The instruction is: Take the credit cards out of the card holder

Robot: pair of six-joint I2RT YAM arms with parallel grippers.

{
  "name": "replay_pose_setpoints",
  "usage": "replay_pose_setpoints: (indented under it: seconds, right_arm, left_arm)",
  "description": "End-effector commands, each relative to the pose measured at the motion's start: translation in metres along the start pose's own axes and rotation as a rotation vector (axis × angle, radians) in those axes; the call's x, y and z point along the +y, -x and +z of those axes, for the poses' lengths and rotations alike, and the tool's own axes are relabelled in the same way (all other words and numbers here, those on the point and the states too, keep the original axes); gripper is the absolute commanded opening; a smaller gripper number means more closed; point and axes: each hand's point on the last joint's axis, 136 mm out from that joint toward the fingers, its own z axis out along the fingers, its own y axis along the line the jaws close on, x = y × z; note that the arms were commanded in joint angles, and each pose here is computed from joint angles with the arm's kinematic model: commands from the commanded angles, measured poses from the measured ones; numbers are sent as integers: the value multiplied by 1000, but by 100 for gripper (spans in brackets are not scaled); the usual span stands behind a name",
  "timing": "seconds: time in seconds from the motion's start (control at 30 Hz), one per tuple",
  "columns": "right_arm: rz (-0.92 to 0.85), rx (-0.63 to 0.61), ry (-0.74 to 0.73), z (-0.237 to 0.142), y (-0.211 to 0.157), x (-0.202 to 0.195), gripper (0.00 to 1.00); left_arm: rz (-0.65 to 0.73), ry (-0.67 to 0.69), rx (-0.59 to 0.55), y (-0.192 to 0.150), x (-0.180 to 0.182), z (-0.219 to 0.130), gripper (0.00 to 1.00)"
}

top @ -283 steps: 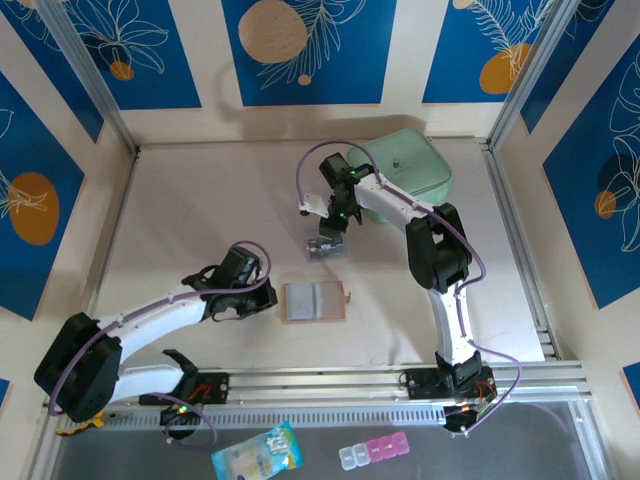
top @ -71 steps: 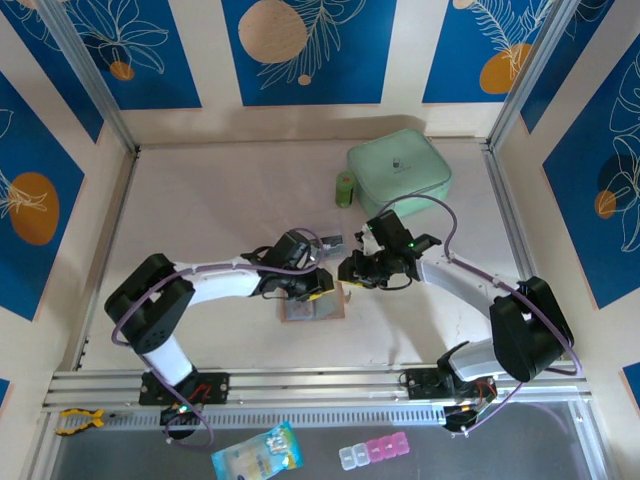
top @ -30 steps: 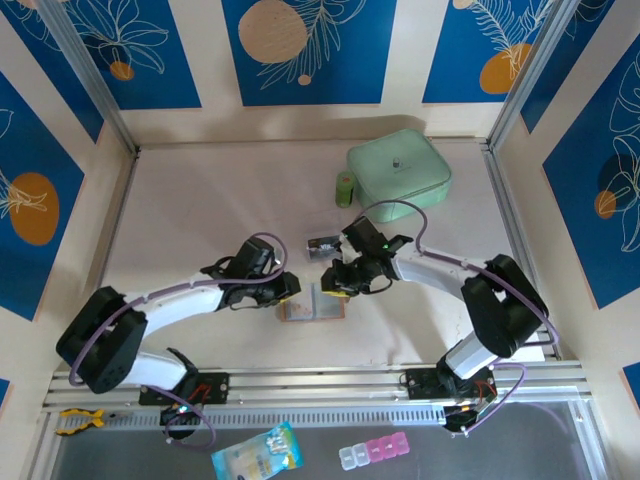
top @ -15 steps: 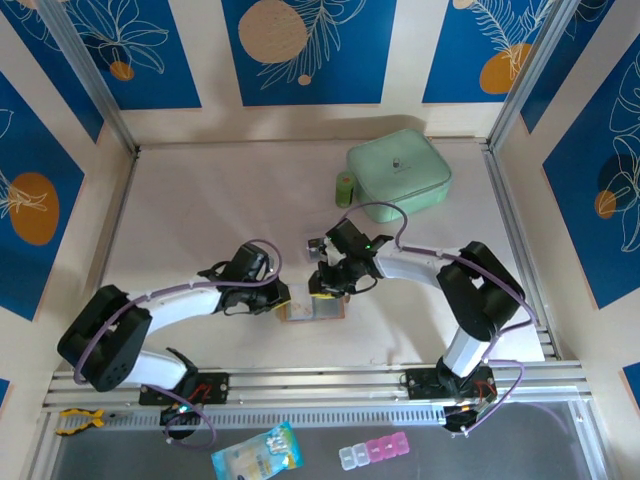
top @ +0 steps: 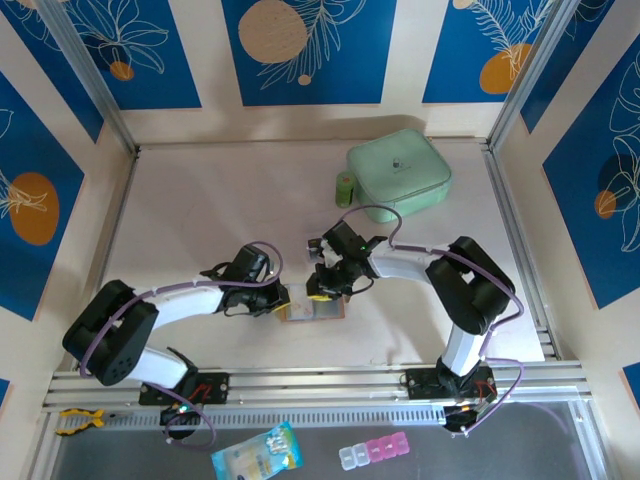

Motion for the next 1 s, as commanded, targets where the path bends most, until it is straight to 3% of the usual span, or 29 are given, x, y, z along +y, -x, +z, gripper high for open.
replay_pose_setpoints:
  seconds: [0.0,0.67,0.97]
  right_arm:
    - [-5,20,35,3,0,11,21]
    - [7,59,58,15,-3,10,25]
    - [14,45,3,12,-3,1,26]
  left_arm:
    - [-6,21,22,-3,10,3,13]
    - [-14,27,24,-5,13,3,12]
    - [-15,30,25,-5,14,3,12]
